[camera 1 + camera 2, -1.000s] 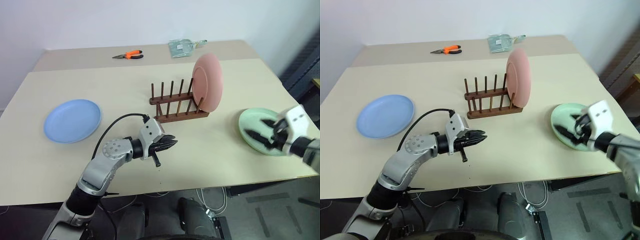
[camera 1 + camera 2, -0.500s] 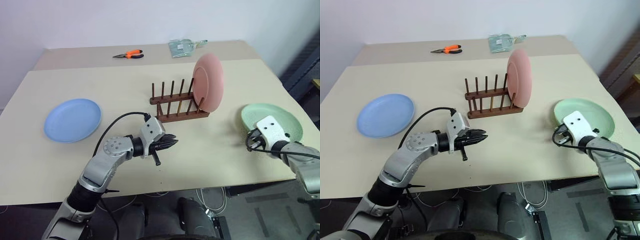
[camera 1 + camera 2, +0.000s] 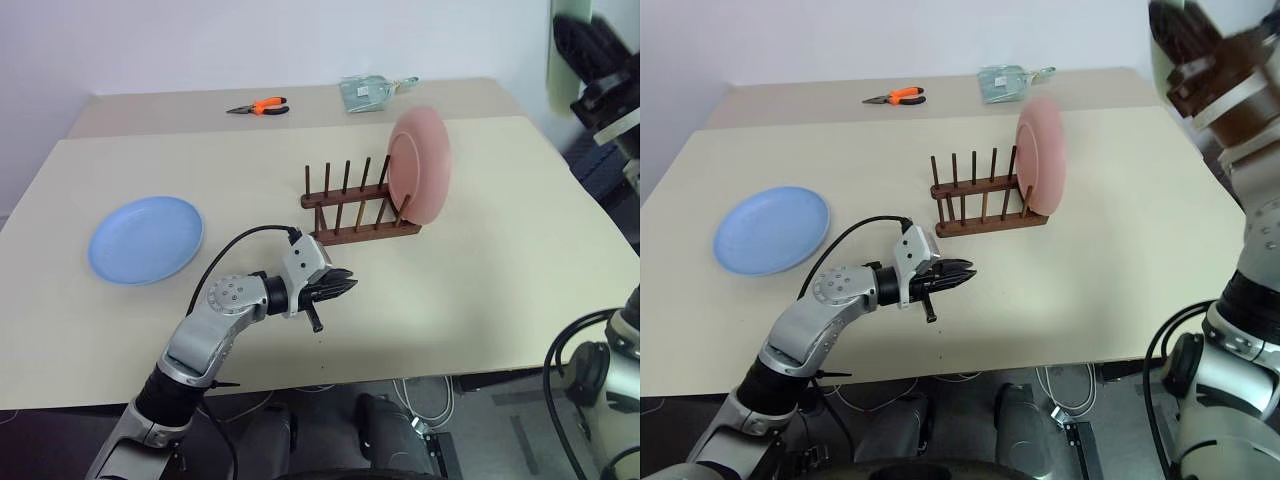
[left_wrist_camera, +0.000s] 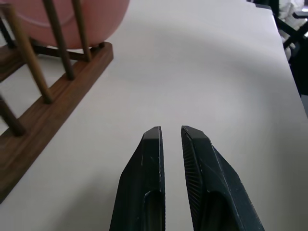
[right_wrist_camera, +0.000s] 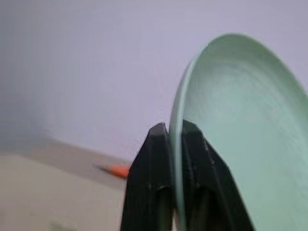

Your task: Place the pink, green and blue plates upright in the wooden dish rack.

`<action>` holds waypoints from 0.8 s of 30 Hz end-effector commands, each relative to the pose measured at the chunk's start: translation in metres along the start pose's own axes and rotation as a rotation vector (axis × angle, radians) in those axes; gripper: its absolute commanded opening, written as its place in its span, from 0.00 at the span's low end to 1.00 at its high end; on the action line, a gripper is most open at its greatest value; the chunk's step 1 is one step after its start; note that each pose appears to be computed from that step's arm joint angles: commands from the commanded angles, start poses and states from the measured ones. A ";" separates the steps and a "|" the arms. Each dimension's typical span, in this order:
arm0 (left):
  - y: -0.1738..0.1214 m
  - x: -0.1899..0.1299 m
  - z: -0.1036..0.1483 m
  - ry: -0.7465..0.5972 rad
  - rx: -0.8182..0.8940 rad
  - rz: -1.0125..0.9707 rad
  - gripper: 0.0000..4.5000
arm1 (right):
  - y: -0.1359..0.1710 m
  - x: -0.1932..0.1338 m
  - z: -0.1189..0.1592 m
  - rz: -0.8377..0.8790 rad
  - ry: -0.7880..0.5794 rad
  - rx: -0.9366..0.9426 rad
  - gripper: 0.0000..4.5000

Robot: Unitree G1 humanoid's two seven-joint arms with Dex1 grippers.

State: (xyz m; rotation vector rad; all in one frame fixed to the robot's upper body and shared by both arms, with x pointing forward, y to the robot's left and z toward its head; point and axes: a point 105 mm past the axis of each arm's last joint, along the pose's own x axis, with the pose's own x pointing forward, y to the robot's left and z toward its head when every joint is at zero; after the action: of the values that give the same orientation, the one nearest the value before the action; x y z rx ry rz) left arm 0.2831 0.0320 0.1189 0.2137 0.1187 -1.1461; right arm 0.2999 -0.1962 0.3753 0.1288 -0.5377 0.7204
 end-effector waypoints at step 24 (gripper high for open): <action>-0.001 -0.004 0.013 -0.048 0.013 0.015 0.13 | 0.021 0.056 -0.122 -0.067 0.217 0.715 0.31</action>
State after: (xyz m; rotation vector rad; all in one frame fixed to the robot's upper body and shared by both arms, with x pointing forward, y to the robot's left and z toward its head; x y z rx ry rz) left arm 0.2844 0.0341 0.1191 0.2125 0.1163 -1.1185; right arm 0.3761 -0.1123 0.2726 0.7542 0.0379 0.7909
